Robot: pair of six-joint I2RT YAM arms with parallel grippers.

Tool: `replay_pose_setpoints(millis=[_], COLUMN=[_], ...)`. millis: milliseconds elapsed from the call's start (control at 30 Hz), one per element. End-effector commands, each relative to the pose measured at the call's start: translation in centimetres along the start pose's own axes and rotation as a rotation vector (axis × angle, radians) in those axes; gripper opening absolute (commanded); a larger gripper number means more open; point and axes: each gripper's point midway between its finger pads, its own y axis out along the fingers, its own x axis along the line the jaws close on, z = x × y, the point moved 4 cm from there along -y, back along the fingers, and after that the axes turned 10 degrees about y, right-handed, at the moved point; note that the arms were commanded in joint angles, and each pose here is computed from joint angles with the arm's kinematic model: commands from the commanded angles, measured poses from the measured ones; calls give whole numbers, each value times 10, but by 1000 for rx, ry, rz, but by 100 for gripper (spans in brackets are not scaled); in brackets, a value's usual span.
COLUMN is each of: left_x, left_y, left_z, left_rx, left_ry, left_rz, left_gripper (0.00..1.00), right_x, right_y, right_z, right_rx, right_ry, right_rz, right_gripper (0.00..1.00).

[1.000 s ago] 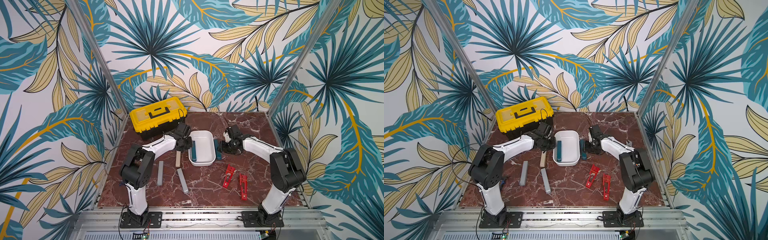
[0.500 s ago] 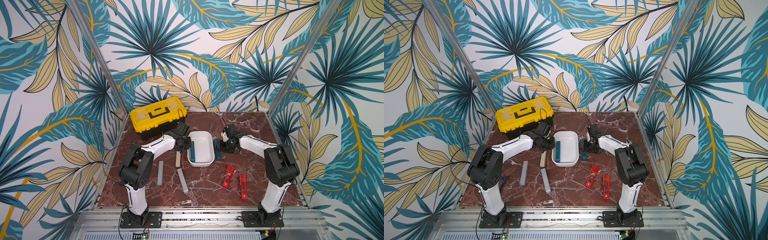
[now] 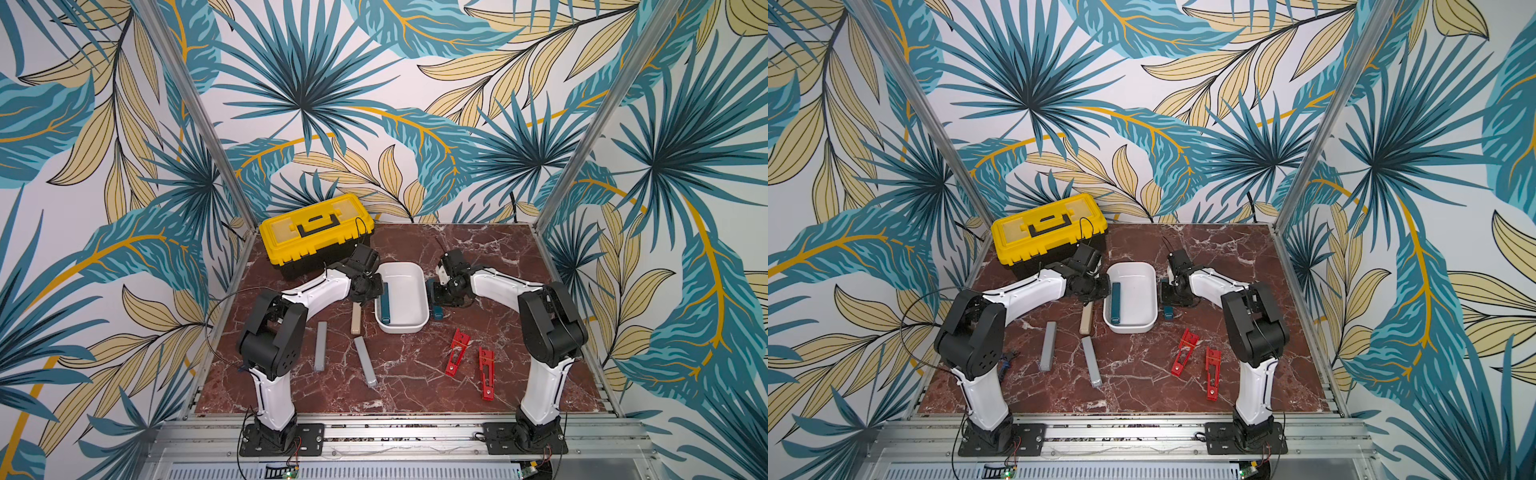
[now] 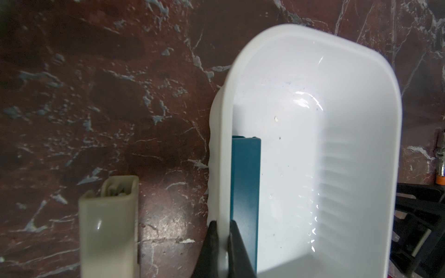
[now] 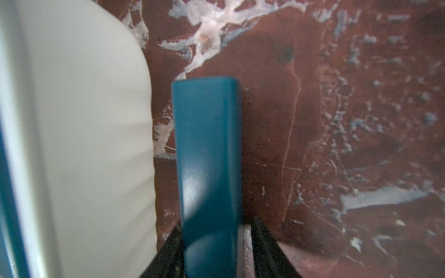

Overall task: Put the pruning pliers into the storage box
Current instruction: Pick up the pruning pliers from the center of the board.

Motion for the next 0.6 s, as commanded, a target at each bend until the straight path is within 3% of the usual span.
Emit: replay_pose_setpoints(millis=[0,133,567], left_x=[0,-1,-2], left_y=[-11,-13,-11], left_z=[-5,-7,-6], left_rx=[-19,-25,-27], left_ry=[-8,-4,-10], left_rz=[14,16,30], left_gripper=[3,3,3], right_x=[-6,-5,24], right_y=[0,2,-55], right_z=[6,7,-7], right_rx=[15,16,-90], right_ry=[3,15,28], right_rz=[38,21,-63], right_gripper=[32,16,11])
